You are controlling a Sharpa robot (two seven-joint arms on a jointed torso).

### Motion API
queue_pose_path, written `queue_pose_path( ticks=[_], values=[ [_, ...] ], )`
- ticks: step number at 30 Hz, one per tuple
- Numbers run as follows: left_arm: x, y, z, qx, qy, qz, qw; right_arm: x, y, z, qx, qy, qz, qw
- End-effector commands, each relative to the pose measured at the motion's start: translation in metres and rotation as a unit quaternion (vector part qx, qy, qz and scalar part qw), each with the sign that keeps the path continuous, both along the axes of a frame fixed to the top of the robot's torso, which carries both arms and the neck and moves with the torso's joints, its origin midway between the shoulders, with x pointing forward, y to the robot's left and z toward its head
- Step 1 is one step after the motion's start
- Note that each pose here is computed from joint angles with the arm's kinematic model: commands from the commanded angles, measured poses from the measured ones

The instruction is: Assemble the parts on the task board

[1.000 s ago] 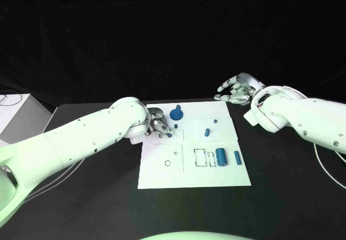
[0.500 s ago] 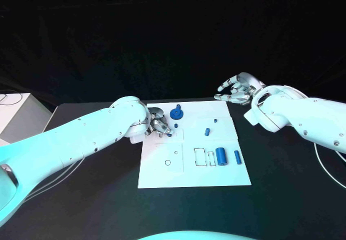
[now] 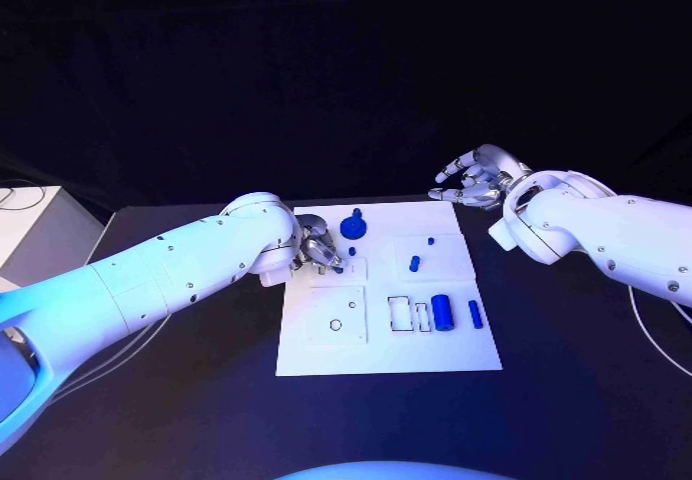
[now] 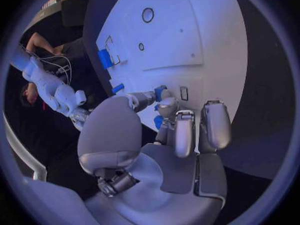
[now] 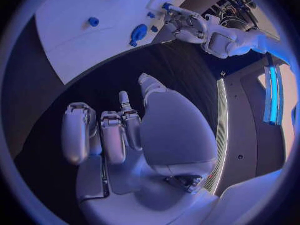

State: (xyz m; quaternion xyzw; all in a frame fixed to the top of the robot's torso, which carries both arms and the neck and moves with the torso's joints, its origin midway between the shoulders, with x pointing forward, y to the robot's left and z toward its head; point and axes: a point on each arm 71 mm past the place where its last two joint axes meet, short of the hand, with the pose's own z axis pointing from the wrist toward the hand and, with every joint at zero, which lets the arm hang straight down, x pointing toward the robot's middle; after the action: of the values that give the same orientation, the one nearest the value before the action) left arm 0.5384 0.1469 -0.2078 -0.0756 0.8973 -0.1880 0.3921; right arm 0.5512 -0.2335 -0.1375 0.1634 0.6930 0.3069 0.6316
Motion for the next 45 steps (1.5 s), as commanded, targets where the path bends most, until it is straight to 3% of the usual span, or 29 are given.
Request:
queue_pose_path(
  ticks=[1, 17, 26, 45],
  values=[
    [0.0000, -0.0010, -0.0010, 0.006, 0.003, -0.005, 1.000, -0.0002, 0.0009, -0.0002, -0.004, 0.000, 0.006, 1.000],
    [0.0009, -0.0074, -0.0045, 0.007, 0.009, -0.009, 1.000, -0.0002, 0.0010, -0.0003, -0.004, 0.000, 0.006, 1.000],
    [-0.0004, -0.0059, -0.0070, 0.012, 0.014, -0.012, 1.000, -0.0002, 0.0007, -0.0004, -0.005, 0.001, 0.006, 1.000],
    [-0.0031, -0.0051, -0.0043, -0.001, 0.013, -0.009, 1.000, -0.0003, 0.0004, -0.0014, -0.005, 0.002, 0.006, 1.000]
  ],
)
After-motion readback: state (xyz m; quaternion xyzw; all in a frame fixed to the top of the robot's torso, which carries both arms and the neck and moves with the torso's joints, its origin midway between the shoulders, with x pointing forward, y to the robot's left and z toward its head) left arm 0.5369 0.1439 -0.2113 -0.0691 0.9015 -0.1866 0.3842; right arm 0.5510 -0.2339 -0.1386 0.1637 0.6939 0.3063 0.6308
